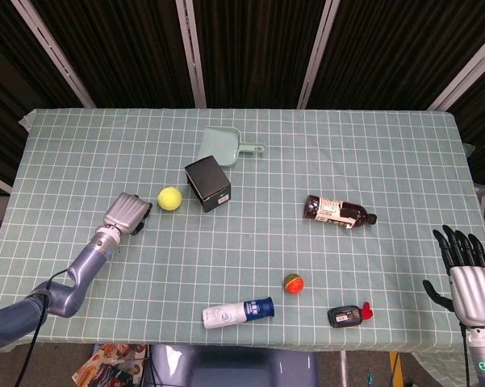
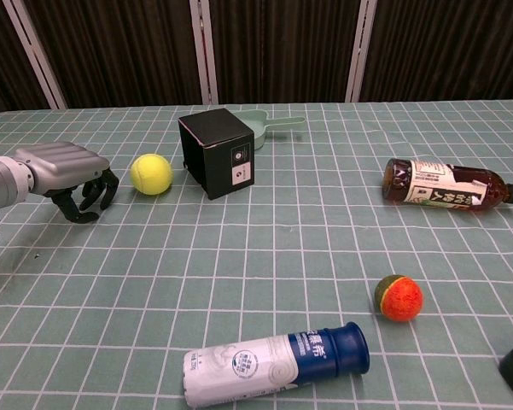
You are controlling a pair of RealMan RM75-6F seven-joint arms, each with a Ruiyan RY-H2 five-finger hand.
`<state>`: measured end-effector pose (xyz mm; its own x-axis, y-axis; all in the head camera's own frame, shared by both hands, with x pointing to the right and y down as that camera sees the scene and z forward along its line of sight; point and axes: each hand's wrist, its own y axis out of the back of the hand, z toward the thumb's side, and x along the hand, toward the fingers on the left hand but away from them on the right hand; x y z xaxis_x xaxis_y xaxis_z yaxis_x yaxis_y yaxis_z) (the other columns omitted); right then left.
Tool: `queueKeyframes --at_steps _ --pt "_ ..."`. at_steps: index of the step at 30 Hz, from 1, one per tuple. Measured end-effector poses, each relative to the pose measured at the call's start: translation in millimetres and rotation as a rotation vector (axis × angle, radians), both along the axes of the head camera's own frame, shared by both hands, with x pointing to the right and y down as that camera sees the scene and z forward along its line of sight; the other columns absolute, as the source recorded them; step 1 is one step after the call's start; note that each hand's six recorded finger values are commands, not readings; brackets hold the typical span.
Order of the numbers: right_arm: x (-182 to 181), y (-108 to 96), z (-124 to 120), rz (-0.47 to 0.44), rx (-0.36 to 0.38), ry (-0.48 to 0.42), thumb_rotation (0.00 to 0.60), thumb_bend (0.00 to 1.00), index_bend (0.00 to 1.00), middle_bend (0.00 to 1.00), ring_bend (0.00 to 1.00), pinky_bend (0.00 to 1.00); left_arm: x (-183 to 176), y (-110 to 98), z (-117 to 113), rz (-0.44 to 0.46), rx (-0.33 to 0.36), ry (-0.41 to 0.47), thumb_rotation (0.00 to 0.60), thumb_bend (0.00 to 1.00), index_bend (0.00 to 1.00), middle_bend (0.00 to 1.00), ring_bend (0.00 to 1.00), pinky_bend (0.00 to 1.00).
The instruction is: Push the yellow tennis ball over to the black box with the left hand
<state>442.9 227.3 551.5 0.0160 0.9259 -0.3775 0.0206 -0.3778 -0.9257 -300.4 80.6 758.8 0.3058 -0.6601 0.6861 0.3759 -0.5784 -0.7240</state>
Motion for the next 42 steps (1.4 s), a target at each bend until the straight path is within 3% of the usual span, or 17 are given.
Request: queueKeyframes --at_steps 4,9,11,24,28,35,42 --pt "0 0 0 0.000 -0.001 -0.001 0.600 0.30 0.00 0.00 0.00 0.00 5 -3 0 -0.001 0.011 0.016 0.600 0.34 0.48 0.57 0.38 0.58" --pt "0 0 -1 -0.002 -0.002 -0.003 0.600 0.30 0.00 0.00 0.00 0.00 14 -5 1 0.002 0.012 0.046 0.600 0.34 0.42 0.52 0.33 0.39" --pt "0 1 -1 -0.005 -0.003 -0.005 0.600 0.30 0.00 0.00 0.00 0.00 18 -7 2 0.010 0.017 0.058 0.600 0.34 0.40 0.50 0.31 0.35" --pt "-2 3 -5 -0.018 0.000 -0.015 0.600 0.30 0.00 0.00 0.00 0.00 40 -8 11 0.029 0.009 0.104 0.600 0.34 0.30 0.38 0.22 0.31" --pt "-2 3 -6 -0.018 0.002 -0.014 0.600 0.30 0.00 0.00 0.00 0.00 46 -8 11 0.035 0.005 0.119 0.600 0.34 0.29 0.39 0.22 0.33" --pt "0 2 -7 -0.009 0.008 -0.010 0.600 0.30 0.00 0.00 0.00 0.00 56 2 9 0.045 -0.025 0.171 0.600 0.33 0.36 0.59 0.39 0.55" --pt "1 2 -8 -0.006 0.014 -0.011 0.600 0.30 0.00 0.00 0.00 0.00 53 1 10 0.037 -0.030 0.165 0.600 0.32 0.39 0.64 0.43 0.59"
